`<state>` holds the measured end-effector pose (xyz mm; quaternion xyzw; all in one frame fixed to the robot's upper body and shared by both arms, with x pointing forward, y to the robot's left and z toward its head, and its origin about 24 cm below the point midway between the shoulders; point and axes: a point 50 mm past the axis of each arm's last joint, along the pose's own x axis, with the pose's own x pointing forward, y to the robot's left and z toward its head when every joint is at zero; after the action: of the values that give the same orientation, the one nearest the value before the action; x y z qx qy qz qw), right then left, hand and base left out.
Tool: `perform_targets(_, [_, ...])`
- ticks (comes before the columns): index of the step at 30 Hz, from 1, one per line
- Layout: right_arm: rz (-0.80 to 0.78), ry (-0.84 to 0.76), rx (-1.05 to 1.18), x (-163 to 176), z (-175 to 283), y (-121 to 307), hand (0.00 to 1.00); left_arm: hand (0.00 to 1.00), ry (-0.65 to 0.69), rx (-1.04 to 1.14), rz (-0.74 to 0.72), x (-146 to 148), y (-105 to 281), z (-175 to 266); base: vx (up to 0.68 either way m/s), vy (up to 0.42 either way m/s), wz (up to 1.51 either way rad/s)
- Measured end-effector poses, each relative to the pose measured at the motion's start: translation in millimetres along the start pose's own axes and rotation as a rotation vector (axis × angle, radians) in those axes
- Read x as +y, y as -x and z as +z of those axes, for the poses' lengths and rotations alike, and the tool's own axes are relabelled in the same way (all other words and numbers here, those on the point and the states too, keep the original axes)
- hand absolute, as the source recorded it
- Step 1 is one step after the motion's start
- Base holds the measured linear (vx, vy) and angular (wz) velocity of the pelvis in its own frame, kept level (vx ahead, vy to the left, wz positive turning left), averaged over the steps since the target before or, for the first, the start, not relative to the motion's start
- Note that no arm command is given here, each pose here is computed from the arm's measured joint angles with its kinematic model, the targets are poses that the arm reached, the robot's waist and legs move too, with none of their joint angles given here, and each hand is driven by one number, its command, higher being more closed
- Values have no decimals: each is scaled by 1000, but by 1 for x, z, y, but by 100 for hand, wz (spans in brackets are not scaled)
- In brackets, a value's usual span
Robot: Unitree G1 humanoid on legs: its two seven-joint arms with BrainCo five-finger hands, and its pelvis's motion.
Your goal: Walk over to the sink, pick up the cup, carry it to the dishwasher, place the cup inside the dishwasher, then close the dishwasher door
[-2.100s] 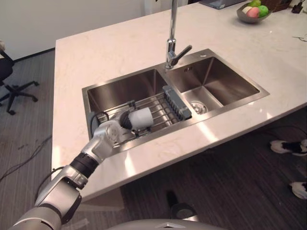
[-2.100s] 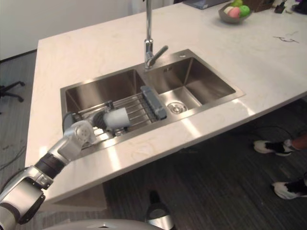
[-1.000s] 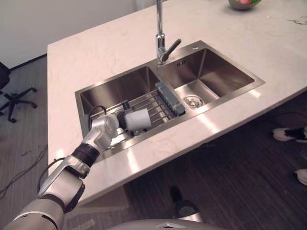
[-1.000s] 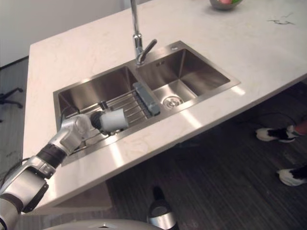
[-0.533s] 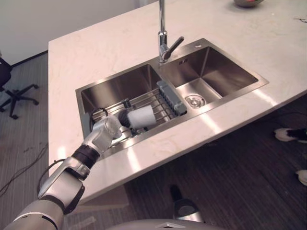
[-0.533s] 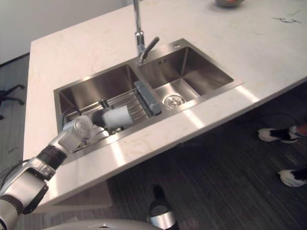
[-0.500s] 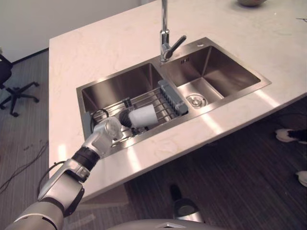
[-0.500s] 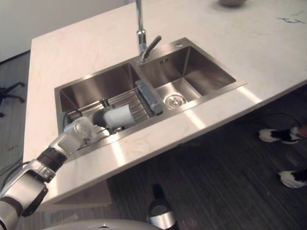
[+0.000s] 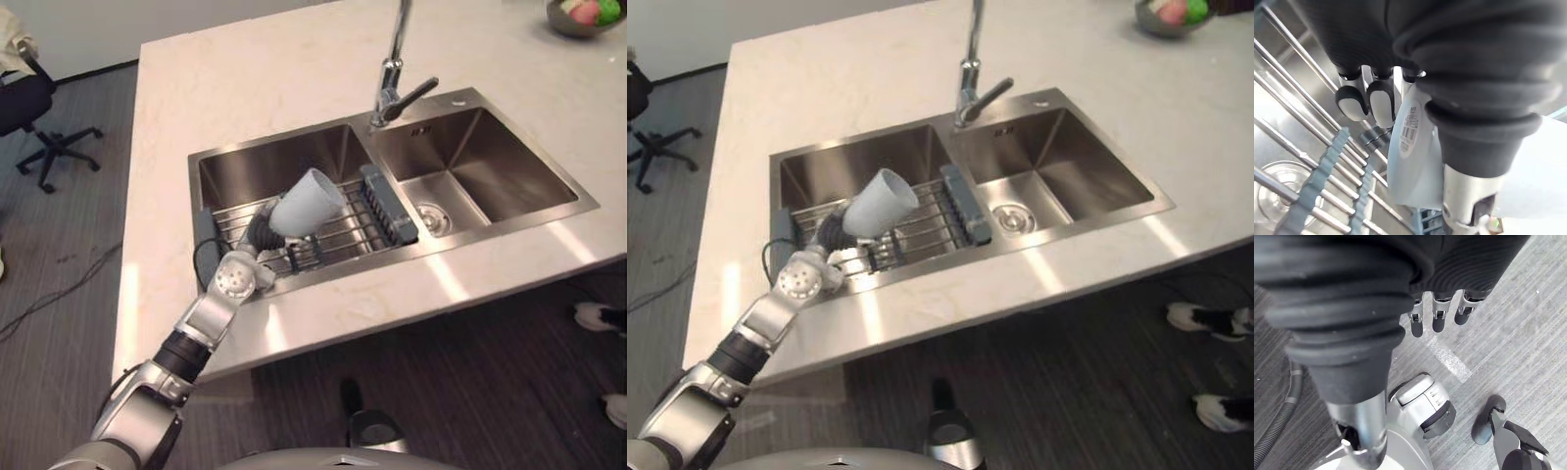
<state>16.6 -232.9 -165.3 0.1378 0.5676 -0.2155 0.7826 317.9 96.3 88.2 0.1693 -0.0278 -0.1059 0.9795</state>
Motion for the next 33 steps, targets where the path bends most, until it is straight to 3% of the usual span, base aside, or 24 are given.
perform_targets(7, [-12,20,45,0,-17,5,0,100,471,-156,35,-5,20,30,-64,-2,19])
perform_targets(9, [-19,39,53,0,-21,6,0,100,535,-188,59,-2,26,35,-46,-1,18])
perform_targets(13, [-36,63,37,0,-23,10,0,100,700,-316,266,32,60,40,-39,-9,16])
perform_targets(17, [-50,81,52,-3,-31,14,0,100,721,-437,450,62,97,42,-33,-13,26])
perform_targets(24, [-60,97,50,-3,-32,15,0,100,611,-557,744,99,142,42,-18,-1,16])
perform_targets(29, [-63,38,41,-5,-37,17,0,100,587,-534,823,104,151,35,-14,1,11])
perform_targets(33, [-130,151,-7,-2,-31,16,0,100,614,-522,836,101,151,33,0,0,0])
